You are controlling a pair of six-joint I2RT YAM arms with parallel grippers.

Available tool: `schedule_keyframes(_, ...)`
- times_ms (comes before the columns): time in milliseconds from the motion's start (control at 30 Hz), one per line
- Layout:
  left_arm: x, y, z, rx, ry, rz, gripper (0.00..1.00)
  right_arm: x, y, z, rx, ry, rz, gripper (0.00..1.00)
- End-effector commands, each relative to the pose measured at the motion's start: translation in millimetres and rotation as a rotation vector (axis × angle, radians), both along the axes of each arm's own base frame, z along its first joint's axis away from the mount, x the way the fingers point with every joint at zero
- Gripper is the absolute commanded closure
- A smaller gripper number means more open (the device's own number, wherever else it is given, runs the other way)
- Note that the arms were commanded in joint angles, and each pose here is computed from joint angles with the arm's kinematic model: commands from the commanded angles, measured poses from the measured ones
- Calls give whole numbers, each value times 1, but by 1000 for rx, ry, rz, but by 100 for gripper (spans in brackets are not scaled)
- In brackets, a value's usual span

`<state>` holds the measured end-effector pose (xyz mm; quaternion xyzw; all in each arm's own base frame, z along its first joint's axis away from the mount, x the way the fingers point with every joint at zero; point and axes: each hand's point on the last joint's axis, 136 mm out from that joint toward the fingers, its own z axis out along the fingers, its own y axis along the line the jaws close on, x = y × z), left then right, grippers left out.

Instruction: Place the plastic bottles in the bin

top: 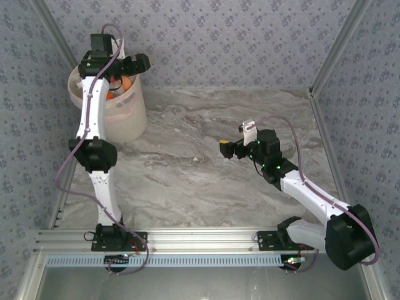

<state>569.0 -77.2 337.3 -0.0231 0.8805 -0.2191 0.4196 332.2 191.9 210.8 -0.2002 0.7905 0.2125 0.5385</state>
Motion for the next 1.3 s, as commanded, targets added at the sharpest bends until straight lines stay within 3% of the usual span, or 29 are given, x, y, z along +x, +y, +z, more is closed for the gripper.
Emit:
schedule_keyframes(0,-15,-3,31,-11,-45,-8,2,4,-3,4,-2,-5,-21,0)
schedule_keyframes(400,-80,-5,126,-26,-233,-45,2,6,-11,5,-14,-18,-62,0)
schedule_keyframes(700,-142,-9,162,-43,-449,-26,2,14,-64,12,-35,-74,-315,0)
schedule_keyframes(933,-194,22,143,-63,-604,163,2,9,-135,4,-39,-98,-595,0)
schedule_keyframes(1100,-226,71,92,-9,-586,438,2,-2,-191,-17,-74,-86,-802,0)
schedule_keyframes(1267,-257,121,24,108,-488,710,2,-11,-232,-43,-84,-52,-931,0)
